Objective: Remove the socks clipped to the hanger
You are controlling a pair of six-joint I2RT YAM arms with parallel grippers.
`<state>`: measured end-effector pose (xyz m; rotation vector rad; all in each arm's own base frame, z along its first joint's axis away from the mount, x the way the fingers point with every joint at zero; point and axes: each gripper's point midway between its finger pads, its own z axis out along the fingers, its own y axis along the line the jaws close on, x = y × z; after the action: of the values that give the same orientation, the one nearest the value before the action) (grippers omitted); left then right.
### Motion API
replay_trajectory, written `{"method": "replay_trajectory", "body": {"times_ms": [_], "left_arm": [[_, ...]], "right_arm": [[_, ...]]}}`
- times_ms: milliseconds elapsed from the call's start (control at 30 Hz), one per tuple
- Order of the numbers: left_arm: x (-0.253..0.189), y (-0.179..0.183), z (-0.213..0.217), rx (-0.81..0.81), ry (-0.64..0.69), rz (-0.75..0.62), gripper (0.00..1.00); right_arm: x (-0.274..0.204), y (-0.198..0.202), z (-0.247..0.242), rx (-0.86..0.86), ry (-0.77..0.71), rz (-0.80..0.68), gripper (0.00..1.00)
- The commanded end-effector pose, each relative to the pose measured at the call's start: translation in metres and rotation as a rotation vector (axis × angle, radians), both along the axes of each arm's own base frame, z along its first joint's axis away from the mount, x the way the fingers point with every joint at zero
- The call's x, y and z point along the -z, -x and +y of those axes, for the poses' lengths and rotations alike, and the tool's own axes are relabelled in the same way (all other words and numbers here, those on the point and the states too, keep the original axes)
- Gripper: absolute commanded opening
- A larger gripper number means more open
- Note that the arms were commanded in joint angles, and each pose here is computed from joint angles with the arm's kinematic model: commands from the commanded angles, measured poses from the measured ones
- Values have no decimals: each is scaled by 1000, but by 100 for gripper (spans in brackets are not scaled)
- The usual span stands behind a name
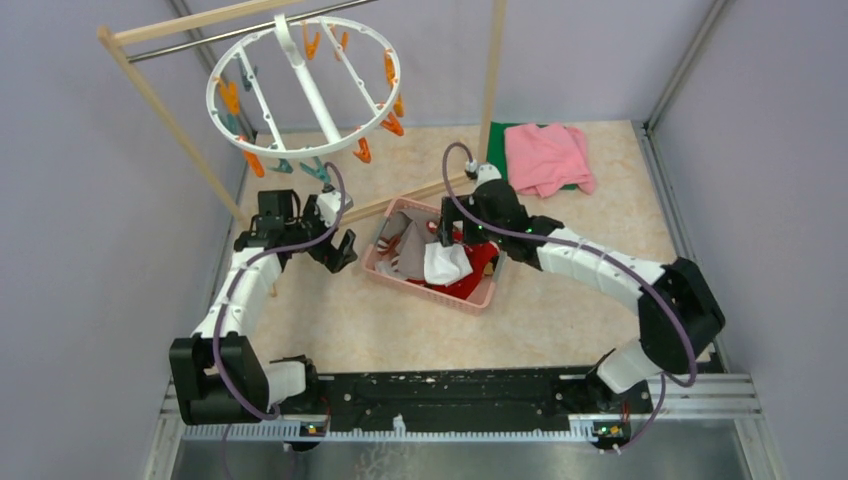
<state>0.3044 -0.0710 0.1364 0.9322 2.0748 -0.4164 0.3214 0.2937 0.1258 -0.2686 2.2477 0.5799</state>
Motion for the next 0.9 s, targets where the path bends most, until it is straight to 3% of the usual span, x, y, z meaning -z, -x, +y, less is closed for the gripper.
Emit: {"method": "replay_trajectory", "body": {"times_ms": [0, 267, 367, 500, 567, 700, 867], "left_arm": [[-6, -20, 9, -99, -2, -52, 99], [2, -30, 17, -191, 1, -82, 99], [4, -42, 20, -250, 31, -132, 99], [14, -55, 18, -325, 116, -164, 99], [21, -64, 24, -389, 129, -167, 99], [36, -81, 45, -519, 105, -230, 99], [47, -87, 48, -557, 133, -244, 99]], "right_arm": [[-81, 0, -19, 45, -33, -110, 99], [-99, 29, -93, 176, 8, -146, 99], [-86, 23, -154, 335, 75, -181, 99], [-74, 9, -245, 651, 200, -337, 99], [-65, 7, -272, 779, 181, -367, 99], [-51, 8, -303, 909, 197, -495, 99], [-19, 13, -326, 985, 254, -497, 99]]}}
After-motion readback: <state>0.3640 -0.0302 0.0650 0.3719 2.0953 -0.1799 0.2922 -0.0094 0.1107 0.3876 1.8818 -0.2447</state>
